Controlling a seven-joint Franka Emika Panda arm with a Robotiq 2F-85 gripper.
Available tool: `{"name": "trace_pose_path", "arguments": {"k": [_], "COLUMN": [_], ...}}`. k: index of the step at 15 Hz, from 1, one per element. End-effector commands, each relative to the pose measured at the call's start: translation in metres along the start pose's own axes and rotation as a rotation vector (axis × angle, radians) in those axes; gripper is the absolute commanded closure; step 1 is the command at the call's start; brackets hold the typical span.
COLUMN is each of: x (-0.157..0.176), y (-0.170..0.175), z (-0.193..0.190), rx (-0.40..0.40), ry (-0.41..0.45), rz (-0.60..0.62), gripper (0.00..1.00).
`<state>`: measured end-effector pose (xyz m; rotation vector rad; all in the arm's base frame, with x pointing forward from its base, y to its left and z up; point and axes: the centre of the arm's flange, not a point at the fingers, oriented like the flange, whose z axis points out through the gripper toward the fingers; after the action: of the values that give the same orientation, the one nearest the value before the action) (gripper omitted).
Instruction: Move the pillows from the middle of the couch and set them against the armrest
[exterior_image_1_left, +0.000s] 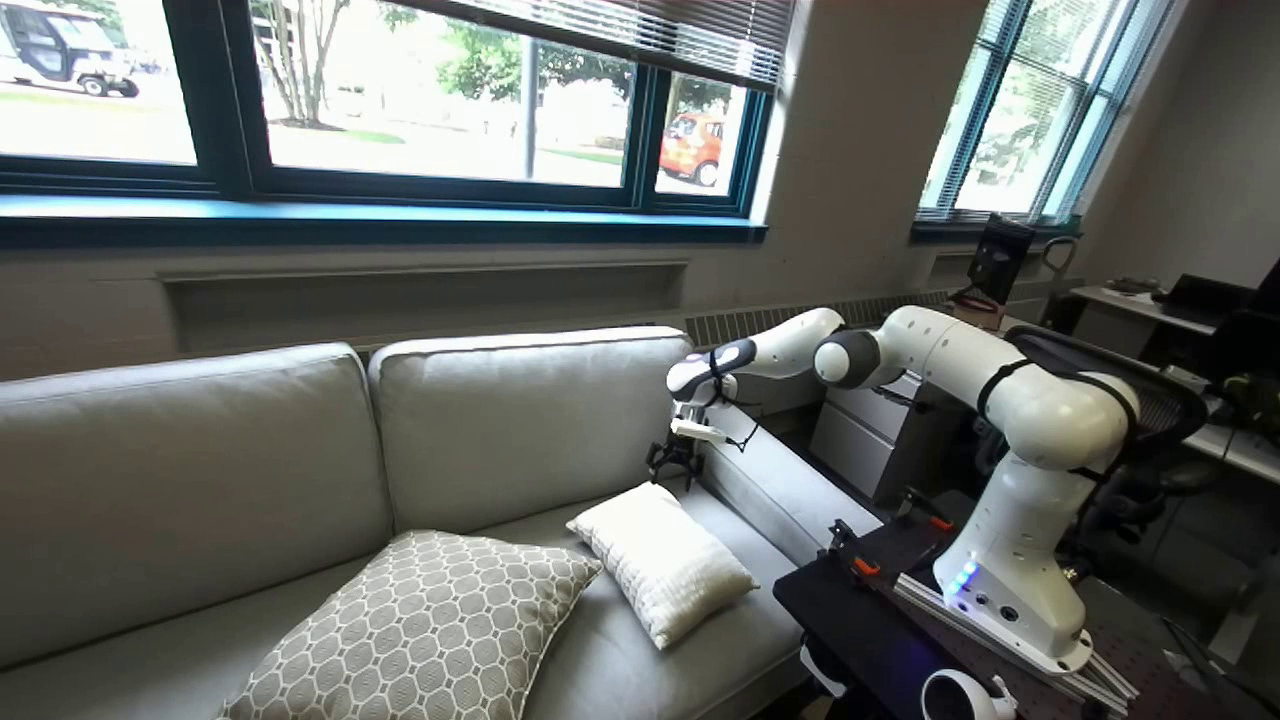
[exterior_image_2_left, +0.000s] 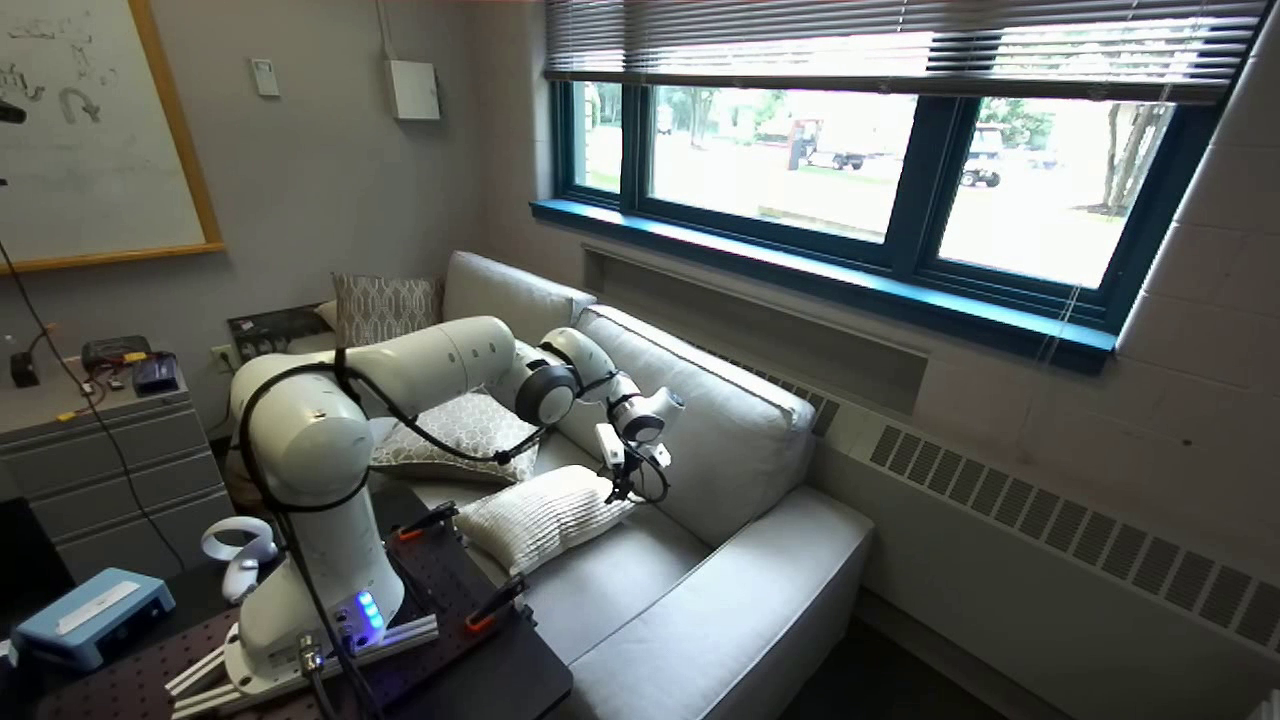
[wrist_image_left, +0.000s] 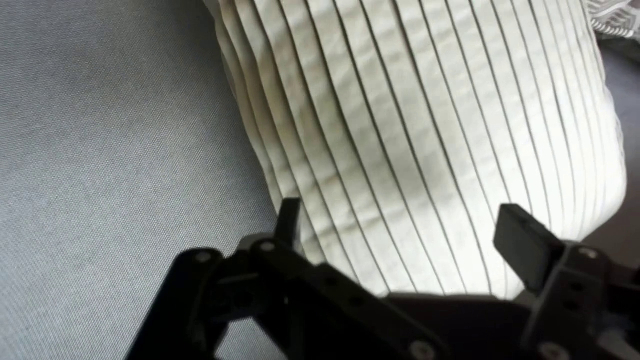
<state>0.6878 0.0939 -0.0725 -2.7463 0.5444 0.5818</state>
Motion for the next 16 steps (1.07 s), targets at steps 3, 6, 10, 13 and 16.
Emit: {"name": "trace_pose_path", "arguments": {"k": [3, 6, 10, 13, 16], "x": [0.048, 0.035, 0.015, 0.003, -0.003], "y": [-0.042, -0.052, -0.062, -0.069, -0.073], "z": [0.045, 0.059, 0.076, 0.083, 0.086], "rx": [-0.044, -0.057, -0.069, -0.087, -0.095], "ry": [-0.104, -0.165, -0.271, -0.313, -0.313], "rz": [-0.085, -0.108, -0.143, -0.181, -0.203], "gripper": [0.0, 0.0, 0.0, 0.33, 0.57]}}
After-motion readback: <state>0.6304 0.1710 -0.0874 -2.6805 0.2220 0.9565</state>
